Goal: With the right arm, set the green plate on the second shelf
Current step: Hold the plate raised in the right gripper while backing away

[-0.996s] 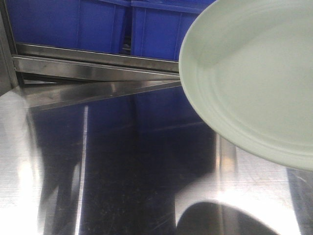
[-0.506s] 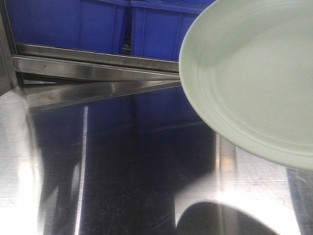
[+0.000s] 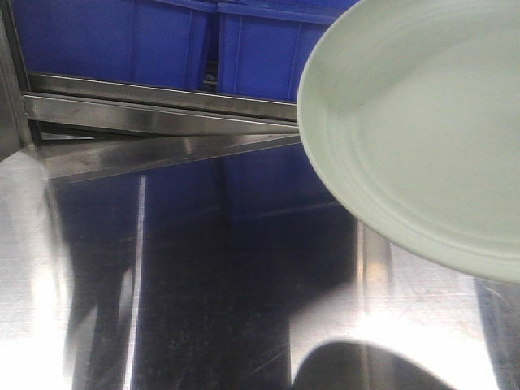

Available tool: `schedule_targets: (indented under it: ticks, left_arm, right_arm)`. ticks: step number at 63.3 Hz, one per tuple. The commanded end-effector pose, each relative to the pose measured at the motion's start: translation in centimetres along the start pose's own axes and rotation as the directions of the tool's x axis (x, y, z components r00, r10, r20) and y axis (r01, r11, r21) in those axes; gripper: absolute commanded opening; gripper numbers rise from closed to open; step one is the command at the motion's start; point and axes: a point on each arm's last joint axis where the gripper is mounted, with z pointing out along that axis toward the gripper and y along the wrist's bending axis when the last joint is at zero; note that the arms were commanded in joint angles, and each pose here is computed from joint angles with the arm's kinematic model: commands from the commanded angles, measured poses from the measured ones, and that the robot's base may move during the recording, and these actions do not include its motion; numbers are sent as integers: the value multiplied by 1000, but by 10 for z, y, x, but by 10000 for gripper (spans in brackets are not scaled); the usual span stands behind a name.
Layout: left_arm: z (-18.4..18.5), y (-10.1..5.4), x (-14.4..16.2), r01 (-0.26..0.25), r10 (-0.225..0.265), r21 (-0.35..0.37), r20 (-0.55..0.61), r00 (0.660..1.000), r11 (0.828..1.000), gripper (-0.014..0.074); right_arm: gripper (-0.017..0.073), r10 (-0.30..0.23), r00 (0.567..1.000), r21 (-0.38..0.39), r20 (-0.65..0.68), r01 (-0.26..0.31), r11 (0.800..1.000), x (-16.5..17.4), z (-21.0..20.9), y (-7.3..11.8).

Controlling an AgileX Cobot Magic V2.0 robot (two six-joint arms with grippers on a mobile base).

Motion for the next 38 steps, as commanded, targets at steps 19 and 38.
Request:
schedule_targets:
  ticks: [19, 38]
  left_arm:
    - [3, -2, 7, 2, -2, 14, 41, 999, 1000, 125]
    - [3, -2, 7, 2, -2, 14, 41, 999, 1000, 125]
  right_arm:
    - [54, 2, 990, -46, 143, 4, 999, -21, -2, 7]
    - [54, 2, 990, -46, 143, 4, 999, -21, -2, 7]
